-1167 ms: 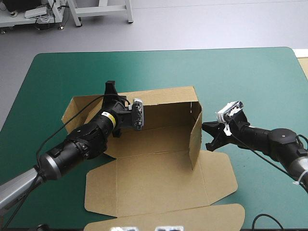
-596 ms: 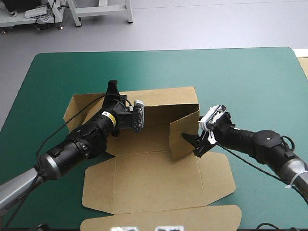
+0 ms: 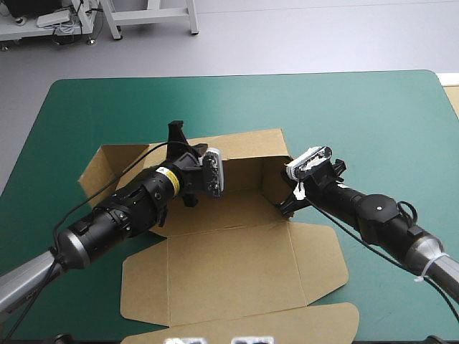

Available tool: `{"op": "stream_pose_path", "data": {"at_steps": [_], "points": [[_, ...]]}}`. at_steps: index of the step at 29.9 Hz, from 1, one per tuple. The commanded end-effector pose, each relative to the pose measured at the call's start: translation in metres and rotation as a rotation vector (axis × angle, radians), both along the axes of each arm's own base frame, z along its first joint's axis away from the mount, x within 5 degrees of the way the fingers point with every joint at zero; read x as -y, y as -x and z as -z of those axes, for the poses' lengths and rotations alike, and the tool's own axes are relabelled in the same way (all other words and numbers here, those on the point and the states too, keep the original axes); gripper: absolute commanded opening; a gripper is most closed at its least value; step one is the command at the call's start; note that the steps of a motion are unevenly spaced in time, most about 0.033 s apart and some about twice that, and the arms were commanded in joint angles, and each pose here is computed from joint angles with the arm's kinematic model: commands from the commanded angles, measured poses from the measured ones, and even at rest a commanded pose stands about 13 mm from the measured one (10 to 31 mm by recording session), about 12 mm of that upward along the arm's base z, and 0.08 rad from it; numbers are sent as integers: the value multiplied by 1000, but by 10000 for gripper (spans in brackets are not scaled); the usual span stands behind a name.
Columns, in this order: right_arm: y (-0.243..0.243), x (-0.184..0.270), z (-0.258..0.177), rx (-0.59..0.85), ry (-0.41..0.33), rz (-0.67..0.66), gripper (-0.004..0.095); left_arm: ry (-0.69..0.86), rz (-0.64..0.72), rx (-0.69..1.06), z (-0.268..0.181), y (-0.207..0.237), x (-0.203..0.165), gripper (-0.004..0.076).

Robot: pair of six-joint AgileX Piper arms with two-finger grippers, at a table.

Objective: Fold the box

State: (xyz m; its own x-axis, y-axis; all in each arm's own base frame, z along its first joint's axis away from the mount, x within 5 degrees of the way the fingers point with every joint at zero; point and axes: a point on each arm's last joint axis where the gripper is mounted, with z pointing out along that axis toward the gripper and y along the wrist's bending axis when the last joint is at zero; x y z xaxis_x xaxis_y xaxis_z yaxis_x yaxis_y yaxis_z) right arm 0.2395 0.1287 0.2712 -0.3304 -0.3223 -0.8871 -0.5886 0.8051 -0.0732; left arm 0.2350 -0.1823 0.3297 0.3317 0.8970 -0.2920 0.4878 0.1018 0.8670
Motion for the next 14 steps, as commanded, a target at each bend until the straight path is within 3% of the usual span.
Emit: {"op": "stream_pose_path", "data": {"at_steps": [1, 7, 10, 14], "points": [[0, -3, -21, 55, -43, -8, -18, 165, 112, 91, -32, 13, 7, 175], [-13, 15, -32, 141, 10, 227, -18, 257, 184, 106, -49, 36, 14, 472], [-22, 21, -37, 171, 30, 302, -18, 272, 231, 116, -54, 49, 18, 483], [-34, 17, -36, 151, 15, 281, -19, 288, 276, 124, -59, 61, 23, 483]]}}
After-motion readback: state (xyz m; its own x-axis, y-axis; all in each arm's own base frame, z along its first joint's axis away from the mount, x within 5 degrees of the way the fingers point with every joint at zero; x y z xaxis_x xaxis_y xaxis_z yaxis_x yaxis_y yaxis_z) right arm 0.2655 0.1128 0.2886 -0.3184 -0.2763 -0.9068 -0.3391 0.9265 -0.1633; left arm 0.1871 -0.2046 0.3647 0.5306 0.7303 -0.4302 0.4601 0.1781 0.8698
